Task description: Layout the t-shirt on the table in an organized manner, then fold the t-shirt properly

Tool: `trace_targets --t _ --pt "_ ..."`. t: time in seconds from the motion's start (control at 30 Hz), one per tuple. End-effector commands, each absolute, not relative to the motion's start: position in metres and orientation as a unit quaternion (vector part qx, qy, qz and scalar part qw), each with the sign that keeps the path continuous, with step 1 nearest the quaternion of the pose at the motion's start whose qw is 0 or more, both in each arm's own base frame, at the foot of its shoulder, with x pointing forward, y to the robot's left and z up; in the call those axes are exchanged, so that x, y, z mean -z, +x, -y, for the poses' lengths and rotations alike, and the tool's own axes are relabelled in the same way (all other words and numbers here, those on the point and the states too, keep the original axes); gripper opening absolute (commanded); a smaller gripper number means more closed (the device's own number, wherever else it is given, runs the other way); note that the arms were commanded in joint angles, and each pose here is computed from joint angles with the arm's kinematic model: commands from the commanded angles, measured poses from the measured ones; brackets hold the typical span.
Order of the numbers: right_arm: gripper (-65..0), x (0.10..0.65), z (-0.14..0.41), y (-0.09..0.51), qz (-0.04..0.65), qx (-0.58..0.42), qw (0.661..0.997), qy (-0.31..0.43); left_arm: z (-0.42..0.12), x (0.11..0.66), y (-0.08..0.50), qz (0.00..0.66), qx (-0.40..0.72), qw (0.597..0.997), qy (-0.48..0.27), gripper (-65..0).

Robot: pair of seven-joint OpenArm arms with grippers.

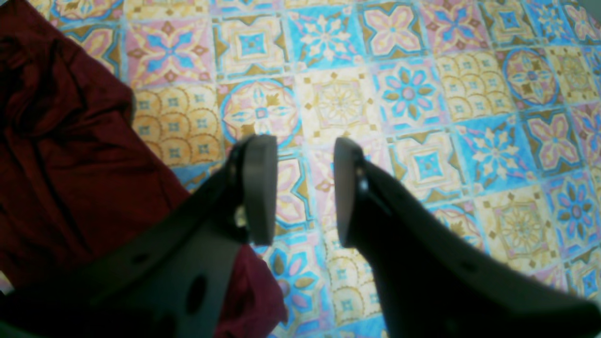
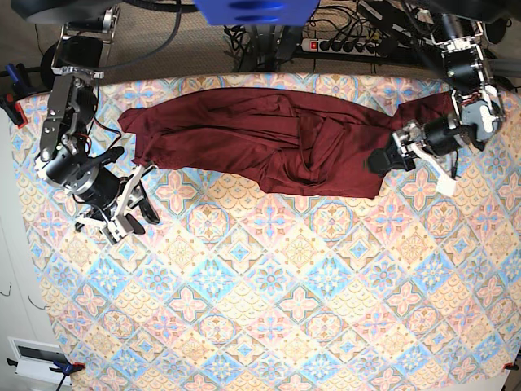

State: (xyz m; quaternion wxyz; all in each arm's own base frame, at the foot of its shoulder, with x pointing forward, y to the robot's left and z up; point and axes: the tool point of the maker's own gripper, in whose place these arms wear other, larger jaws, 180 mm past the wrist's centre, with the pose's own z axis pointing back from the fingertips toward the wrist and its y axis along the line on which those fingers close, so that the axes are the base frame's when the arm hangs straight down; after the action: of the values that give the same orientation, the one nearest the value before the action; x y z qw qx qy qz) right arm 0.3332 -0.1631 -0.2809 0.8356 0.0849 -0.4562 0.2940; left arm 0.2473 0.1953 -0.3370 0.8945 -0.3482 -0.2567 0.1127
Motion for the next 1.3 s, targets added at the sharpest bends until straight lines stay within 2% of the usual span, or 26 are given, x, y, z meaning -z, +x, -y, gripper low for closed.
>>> trace_targets --t 0.0,0.37,0.77,0.87,1.1,1.27 --pt "-45.4 0.264 0.162 0.34 0.481 -0.299 0.82 0.083 -0.204 0.326 0.249 0.269 -0.096 0.897 -0.339 -12.1" --pt "-45.4 0.264 0.161 0.34 0.481 -0.299 0.82 0.084 -0.264 0.328 0.213 0.208 0.017 0.967 -0.148 -12.1" --pt "-45.4 0.264 0.161 0.34 0.481 -0.299 0.82 0.084 -0.261 0.378 0.192 0.113 0.147 0.983 -0.017 -12.5" --pt "-45.4 0.264 0.161 0.34 0.481 -0.299 0.82 0.084 -0.266 0.385 0.189 0.1 0.17 0.98 0.02 -16.1" --pt "-45.4 0.263 0.162 0.341 0.482 -0.298 0.819 0.083 -0.275 0.39 0.186 0.09 0.186 0.977 0.055 -31.1" --pt "-45.4 0.263 0.161 0.341 0.482 -0.299 0.82 0.084 -0.285 0.397 0.18 0.072 0.176 0.98 0.06 -35.8"
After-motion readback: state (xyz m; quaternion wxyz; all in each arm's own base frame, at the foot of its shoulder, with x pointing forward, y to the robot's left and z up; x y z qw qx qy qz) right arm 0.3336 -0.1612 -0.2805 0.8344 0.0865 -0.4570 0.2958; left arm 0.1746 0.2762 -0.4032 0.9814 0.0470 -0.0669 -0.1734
